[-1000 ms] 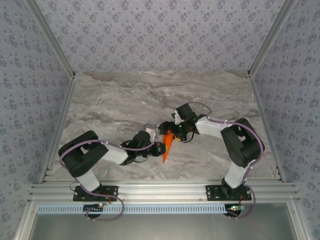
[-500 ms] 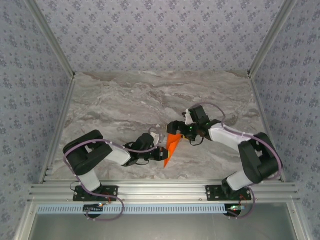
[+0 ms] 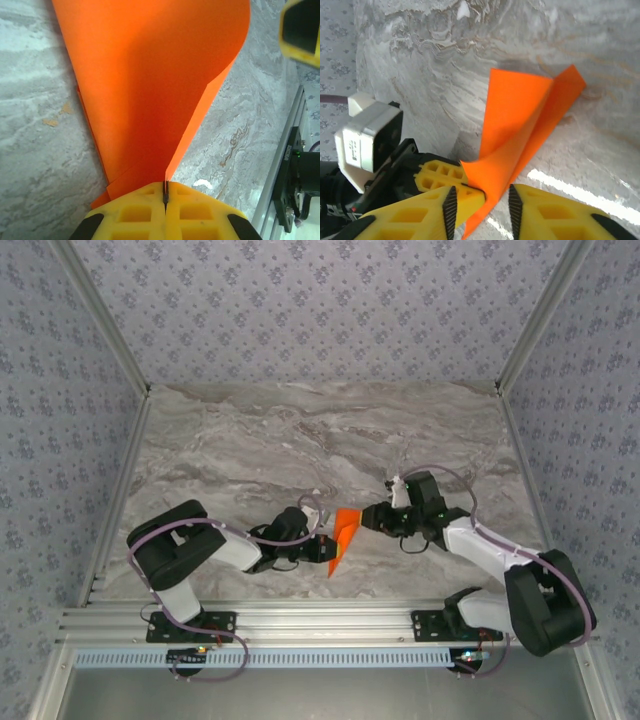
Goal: Fold a paper plane with a square sheet of paper (fold left side to right side)
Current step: Perform the fifth fold on the wing at the bottom-center of the table.
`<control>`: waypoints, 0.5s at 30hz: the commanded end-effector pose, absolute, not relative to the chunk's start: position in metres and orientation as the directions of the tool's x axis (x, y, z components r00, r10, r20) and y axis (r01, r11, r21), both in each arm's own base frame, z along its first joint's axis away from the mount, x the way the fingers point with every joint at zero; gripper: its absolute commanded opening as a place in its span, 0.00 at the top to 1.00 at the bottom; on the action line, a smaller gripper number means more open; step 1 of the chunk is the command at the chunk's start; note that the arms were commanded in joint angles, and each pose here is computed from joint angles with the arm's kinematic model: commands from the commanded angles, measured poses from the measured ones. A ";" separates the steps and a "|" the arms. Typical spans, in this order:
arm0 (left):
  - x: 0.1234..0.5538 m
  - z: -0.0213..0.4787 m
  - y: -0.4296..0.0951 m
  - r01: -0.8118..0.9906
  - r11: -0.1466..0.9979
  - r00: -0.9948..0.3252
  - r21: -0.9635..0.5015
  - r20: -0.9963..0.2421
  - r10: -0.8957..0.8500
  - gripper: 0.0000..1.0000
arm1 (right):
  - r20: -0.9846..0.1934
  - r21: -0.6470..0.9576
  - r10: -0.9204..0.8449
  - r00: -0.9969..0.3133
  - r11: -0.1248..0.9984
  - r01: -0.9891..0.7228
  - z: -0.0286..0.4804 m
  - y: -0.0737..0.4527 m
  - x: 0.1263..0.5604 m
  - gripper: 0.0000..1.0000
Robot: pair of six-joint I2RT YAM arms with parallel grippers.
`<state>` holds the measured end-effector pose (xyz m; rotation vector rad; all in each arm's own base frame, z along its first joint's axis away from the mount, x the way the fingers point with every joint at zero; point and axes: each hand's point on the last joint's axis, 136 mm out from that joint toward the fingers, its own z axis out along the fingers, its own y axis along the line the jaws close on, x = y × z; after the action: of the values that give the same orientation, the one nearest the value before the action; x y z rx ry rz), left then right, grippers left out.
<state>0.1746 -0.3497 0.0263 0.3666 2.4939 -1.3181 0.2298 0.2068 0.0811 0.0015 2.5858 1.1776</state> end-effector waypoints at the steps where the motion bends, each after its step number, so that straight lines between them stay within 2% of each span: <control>1: 0.167 0.015 -0.342 0.310 0.547 -0.945 -0.778 -0.312 0.092 1.00 | -0.306 0.761 0.086 -0.948 0.621 -0.189 0.089 0.216 0.222 0.69; 6: 0.171 0.019 -0.343 0.302 0.530 -0.948 -0.793 -0.310 0.076 1.00 | -0.322 0.763 0.050 -0.946 0.605 -0.227 0.088 0.234 0.220 0.76; 15: 0.175 0.014 -0.340 0.271 0.525 -0.956 -0.807 -0.289 0.048 1.00 | -0.319 0.764 0.025 -0.947 0.598 -0.242 0.078 0.256 0.235 0.79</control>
<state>0.1763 -0.3463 0.0267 0.3014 2.4967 -1.4136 0.2201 0.2434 0.0633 -0.1420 2.6021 1.2491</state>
